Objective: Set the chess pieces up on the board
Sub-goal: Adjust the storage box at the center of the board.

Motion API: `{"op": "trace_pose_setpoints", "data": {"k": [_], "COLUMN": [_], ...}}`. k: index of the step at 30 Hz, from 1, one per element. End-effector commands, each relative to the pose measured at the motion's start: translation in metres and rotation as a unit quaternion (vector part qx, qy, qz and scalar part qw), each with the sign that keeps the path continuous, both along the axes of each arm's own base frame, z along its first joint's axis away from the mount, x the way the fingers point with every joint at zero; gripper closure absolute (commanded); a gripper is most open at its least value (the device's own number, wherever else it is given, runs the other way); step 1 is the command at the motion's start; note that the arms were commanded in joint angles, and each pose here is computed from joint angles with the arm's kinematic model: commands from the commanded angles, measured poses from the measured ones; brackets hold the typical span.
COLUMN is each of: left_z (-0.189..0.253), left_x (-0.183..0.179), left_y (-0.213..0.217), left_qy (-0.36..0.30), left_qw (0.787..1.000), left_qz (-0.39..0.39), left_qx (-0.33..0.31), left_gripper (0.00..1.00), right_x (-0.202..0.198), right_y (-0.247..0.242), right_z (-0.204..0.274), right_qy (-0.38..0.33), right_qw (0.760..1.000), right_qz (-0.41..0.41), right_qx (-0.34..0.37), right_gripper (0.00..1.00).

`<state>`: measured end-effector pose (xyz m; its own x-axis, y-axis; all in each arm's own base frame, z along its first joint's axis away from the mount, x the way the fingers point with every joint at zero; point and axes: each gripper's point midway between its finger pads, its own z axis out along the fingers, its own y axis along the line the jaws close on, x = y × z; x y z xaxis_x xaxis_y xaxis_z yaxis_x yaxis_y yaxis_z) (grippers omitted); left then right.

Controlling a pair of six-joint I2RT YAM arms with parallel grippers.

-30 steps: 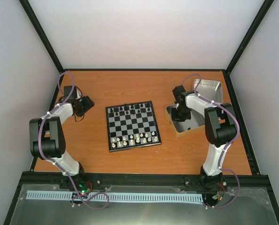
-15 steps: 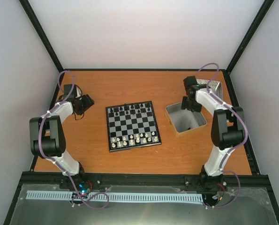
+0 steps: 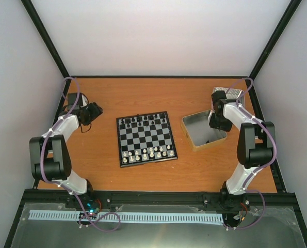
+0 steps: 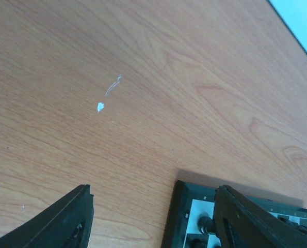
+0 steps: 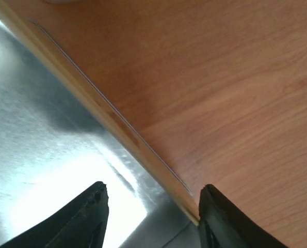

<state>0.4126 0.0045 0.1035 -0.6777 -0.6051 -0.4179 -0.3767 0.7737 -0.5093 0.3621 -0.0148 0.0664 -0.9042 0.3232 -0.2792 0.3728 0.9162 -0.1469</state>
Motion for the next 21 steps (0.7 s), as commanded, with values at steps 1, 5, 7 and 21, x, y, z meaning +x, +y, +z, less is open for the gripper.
{"op": "trace_pose_setpoints", "data": {"k": [1,5,7,21], "left_z": [0.023,0.027,0.029,0.035], "left_x": [-0.003,-0.016,-0.022,-0.06], "left_y": [-0.002,-0.005,-0.006,-0.015], "left_qy": [-0.043,-0.052,-0.058,-0.08], "left_qw": [0.999,0.998,0.998,0.996], "left_qz": [-0.01,-0.013,-0.017,-0.027], "left_qx": [0.011,0.01,0.012,0.008], "left_gripper": [0.35,0.34,0.34,0.34], "right_x": [-0.021,-0.039,-0.047,-0.127], "right_y": [0.003,0.003,0.003,0.036], "right_z": [-0.016,-0.021,-0.02,-0.022], "right_qy": [0.027,0.034,0.032,0.051], "right_qw": [0.999,0.998,0.998,0.978], "right_qz": [-0.024,-0.038,-0.043,-0.127], "right_qx": [0.027,0.035,0.038,0.156], "right_gripper": [0.58,0.71,0.77,0.97]}}
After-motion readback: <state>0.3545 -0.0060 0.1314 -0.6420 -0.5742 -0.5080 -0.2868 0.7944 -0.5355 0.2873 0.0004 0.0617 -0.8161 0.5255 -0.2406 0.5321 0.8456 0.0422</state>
